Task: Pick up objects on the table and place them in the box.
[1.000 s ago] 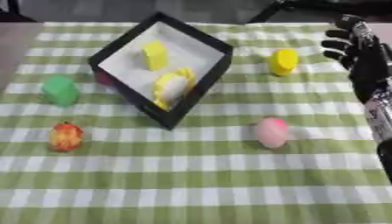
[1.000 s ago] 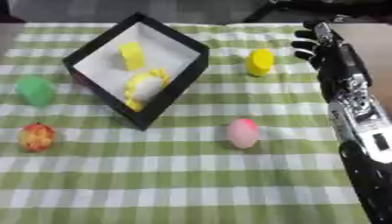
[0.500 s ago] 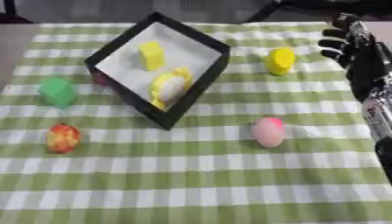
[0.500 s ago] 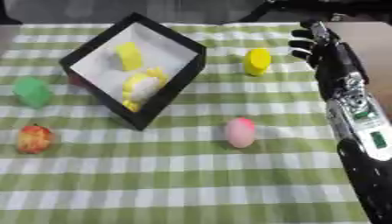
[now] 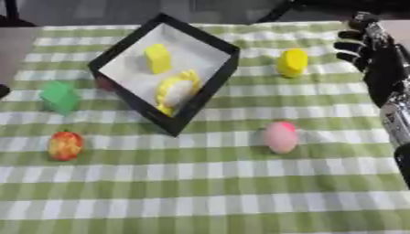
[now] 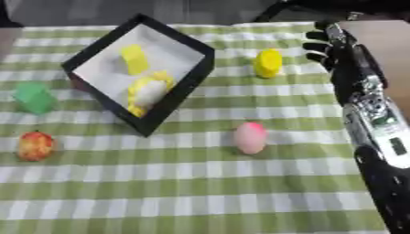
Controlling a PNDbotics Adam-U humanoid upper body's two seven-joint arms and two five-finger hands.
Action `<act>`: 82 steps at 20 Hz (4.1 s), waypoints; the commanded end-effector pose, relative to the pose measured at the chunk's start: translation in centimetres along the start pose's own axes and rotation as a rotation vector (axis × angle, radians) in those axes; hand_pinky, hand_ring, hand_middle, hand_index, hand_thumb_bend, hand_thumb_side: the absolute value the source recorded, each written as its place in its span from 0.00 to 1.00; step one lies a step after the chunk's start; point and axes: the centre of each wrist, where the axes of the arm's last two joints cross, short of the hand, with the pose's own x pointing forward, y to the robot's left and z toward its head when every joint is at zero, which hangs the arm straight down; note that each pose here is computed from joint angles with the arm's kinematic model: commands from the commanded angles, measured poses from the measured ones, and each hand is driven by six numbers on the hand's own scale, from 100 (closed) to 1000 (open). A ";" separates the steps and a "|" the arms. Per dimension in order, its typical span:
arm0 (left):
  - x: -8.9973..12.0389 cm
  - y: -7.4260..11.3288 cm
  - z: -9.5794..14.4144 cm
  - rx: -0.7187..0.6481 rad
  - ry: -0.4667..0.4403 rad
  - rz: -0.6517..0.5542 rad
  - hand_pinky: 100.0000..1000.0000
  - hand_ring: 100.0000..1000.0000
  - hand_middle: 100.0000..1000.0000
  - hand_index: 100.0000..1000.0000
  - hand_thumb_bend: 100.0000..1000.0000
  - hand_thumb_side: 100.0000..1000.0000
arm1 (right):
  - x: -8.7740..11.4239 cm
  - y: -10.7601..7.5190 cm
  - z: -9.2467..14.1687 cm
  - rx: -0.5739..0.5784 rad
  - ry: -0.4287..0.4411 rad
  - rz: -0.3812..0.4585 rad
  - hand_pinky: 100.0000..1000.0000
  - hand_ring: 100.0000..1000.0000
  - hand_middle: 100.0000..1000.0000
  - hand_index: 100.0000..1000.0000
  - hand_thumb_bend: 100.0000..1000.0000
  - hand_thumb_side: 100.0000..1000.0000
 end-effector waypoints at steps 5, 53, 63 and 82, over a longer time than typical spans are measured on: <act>-1.6 0.5 -0.3 -0.044 0.084 -0.080 0.78 0.78 0.77 0.85 0.44 0.55 | 1.1 -0.5 -0.4 0.009 -0.033 0.033 0.82 0.76 0.72 0.84 0.00 0.80; -2.5 -0.6 -12.8 -0.125 0.354 0.247 0.81 0.80 0.76 0.83 0.69 0.51 | 1.4 0.0 -0.8 0.035 -0.035 0.038 0.82 0.76 0.72 0.84 0.00 0.82; -2.3 -1.1 -13.3 -0.173 0.340 0.229 0.81 0.79 0.76 0.82 0.79 0.51 | 1.3 0.1 -0.8 0.036 -0.034 0.035 0.82 0.76 0.72 0.84 0.00 0.82; -1.5 -2.9 -15.9 -0.081 0.436 0.147 0.76 0.72 0.66 0.70 0.70 0.60 | 1.0 0.1 -0.7 0.032 -0.024 0.029 0.82 0.76 0.72 0.84 0.00 0.83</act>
